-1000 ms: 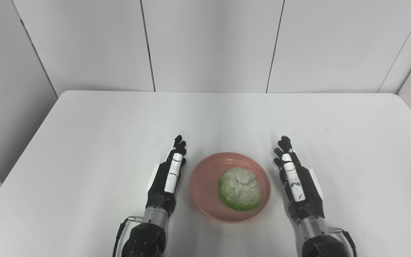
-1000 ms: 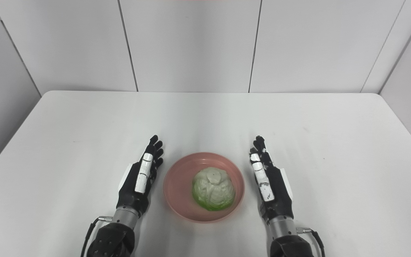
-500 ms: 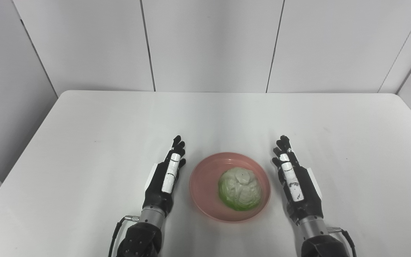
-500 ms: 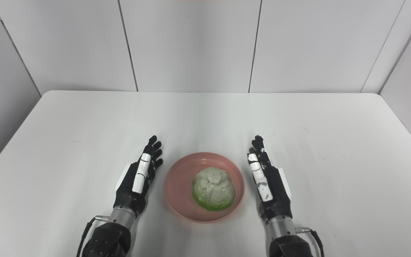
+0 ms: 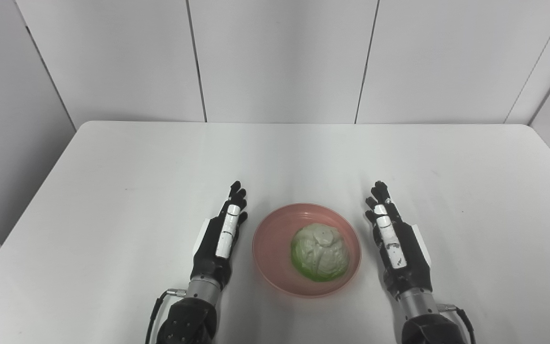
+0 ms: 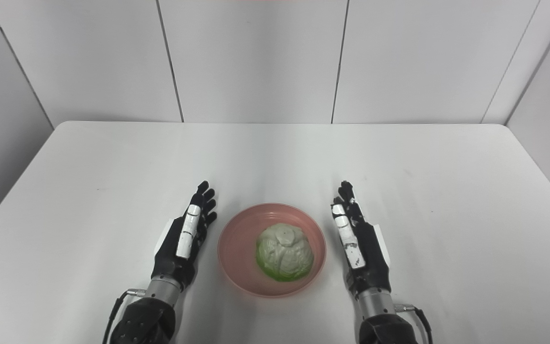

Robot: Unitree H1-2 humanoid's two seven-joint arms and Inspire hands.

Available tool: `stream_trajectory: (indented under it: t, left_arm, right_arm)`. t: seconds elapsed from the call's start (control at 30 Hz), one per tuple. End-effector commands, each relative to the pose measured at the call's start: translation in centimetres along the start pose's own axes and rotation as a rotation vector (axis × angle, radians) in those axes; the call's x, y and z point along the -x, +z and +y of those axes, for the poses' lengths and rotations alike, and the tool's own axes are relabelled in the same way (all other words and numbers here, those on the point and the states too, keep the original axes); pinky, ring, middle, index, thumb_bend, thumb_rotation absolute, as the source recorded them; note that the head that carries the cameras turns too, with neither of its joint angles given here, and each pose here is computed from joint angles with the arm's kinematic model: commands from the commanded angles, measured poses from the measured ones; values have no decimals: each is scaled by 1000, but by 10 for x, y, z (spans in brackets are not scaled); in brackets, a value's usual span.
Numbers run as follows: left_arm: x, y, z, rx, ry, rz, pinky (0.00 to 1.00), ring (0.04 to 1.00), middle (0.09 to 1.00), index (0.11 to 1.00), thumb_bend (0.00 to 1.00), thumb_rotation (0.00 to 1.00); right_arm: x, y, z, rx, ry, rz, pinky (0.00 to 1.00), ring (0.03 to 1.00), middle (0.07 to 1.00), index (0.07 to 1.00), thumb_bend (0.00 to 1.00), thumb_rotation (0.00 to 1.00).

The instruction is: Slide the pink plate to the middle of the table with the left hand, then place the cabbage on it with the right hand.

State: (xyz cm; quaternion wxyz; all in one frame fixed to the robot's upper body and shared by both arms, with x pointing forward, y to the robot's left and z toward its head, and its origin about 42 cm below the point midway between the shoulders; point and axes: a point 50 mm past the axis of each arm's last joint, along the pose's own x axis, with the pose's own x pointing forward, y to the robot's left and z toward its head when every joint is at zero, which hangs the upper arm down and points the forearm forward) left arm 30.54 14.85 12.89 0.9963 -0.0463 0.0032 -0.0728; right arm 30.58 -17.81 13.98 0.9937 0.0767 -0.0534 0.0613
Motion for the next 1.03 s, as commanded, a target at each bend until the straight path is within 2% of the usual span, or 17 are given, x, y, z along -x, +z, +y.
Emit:
stream_trajectory:
  t: [0.0, 0.33, 0.53, 1.0]
  left_arm:
    - [-9, 12, -3, -10, -11, -64, 1000, 1000, 1000, 1000, 742, 1000]
    - [-7, 13, -5, 1, -11, -79, 1000, 1000, 1000, 1000, 763, 1000]
    - [-3, 12, -9, -13, -14, -162, 1000, 1000, 1000, 1000, 716, 1000]
    - [3, 10, -10, -30, 10, -212, 1000, 1000, 1000, 1000, 741, 963]
  right_arm:
    - [-9, 17, 5, 5, 38, -77, 1000, 992, 998, 990, 719, 840]
    - [-9, 16, 6, 2, 29, -79, 1000, 986, 995, 982, 718, 821]
    - [-8, 17, 6, 3, 31, -79, 1000, 992, 1000, 989, 704, 813]
    - [-4, 18, 10, 8, 26, -84, 1000, 990, 1000, 991, 699, 800]
